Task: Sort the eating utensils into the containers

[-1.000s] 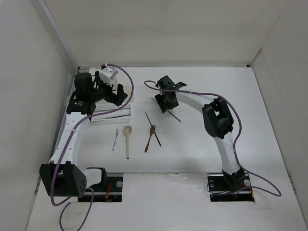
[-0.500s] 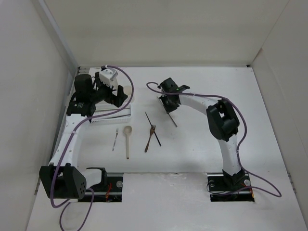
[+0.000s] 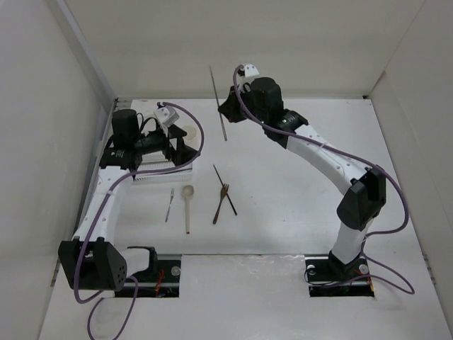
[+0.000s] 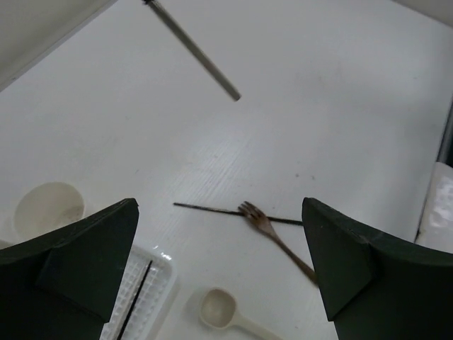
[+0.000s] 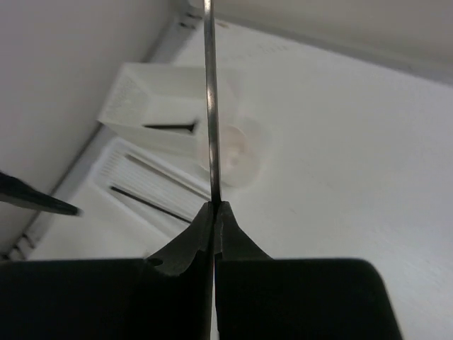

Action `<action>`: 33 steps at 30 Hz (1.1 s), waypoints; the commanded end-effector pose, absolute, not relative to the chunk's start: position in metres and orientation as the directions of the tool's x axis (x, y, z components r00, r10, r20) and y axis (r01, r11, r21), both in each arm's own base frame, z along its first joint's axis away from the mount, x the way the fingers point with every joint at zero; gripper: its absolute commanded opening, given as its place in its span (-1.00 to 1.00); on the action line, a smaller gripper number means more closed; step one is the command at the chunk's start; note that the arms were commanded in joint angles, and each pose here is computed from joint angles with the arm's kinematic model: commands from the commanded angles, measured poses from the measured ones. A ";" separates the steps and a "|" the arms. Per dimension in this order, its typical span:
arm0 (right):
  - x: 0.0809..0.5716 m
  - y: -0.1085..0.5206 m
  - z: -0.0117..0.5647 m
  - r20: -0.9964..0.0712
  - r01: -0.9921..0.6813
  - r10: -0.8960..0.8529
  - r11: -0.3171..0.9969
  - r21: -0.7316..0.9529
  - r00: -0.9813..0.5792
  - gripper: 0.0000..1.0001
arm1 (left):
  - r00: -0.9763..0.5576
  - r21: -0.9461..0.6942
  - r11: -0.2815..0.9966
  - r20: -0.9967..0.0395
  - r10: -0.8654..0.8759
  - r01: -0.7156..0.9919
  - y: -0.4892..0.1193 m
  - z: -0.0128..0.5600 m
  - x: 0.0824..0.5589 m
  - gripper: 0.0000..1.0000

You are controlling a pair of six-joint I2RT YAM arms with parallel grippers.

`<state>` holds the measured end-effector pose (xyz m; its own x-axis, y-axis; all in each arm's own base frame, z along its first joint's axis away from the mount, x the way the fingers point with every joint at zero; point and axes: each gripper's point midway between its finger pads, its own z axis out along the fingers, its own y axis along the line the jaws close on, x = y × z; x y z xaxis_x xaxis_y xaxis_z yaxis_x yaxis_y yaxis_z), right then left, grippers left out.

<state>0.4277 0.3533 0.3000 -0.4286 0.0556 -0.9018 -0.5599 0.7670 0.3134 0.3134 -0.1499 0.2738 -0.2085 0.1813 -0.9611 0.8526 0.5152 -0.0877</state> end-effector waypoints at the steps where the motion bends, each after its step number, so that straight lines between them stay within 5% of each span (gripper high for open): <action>1: 0.406 0.404 0.372 -0.918 -0.691 0.206 0.608 0.391 -0.339 -1.00 | -0.140 -0.095 0.355 -0.985 0.103 0.930 -0.173 0.307 0.299 1.00; 7: 0.381 0.437 0.396 -0.902 -0.764 0.247 0.481 0.430 -0.353 -1.00 | -0.220 -0.211 0.300 -0.975 -0.002 0.930 -0.185 0.319 0.298 1.00; 13: 0.364 0.447 0.402 -0.890 -0.789 0.260 0.416 0.453 -0.374 -1.00 | -0.208 -0.200 0.458 -0.978 -0.035 0.866 -0.175 0.317 0.333 1.00; 16: 0.364 0.448 0.402 -0.887 -0.788 0.270 0.410 0.458 -0.375 -1.00 | -0.214 -0.205 0.501 -0.976 -0.039 0.841 -0.172 0.313 0.342 0.75; 19: 0.358 0.452 0.402 -0.882 -0.792 0.267 0.393 0.467 -0.388 -1.00 | -0.212 -0.202 0.533 -0.976 -0.042 0.822 -0.168 0.313 0.348 0.24; 25: 0.349 0.456 0.400 -0.878 -0.799 0.257 0.369 0.475 -0.403 -1.00 | -0.204 -0.191 0.551 -0.978 -0.039 0.812 -0.166 0.312 0.351 -0.08; 31: 0.352 0.457 0.391 -0.876 -0.789 0.249 0.382 0.481 -0.413 -1.00 | -0.214 -0.195 0.560 -0.976 -0.033 0.805 -0.165 0.313 0.352 -1.00; 33: 0.354 0.459 0.385 -0.875 -0.786 0.244 0.385 0.483 -0.418 -1.00 | -0.228 -0.192 0.579 -0.974 -0.011 0.792 -0.162 0.305 0.353 -1.00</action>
<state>0.3635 0.4516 0.3680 -0.4395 0.2112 -0.8731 -0.7565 0.4371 0.4865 0.3533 -0.1622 0.2970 -0.2690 -0.0296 -0.9627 0.7853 0.5719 -0.2370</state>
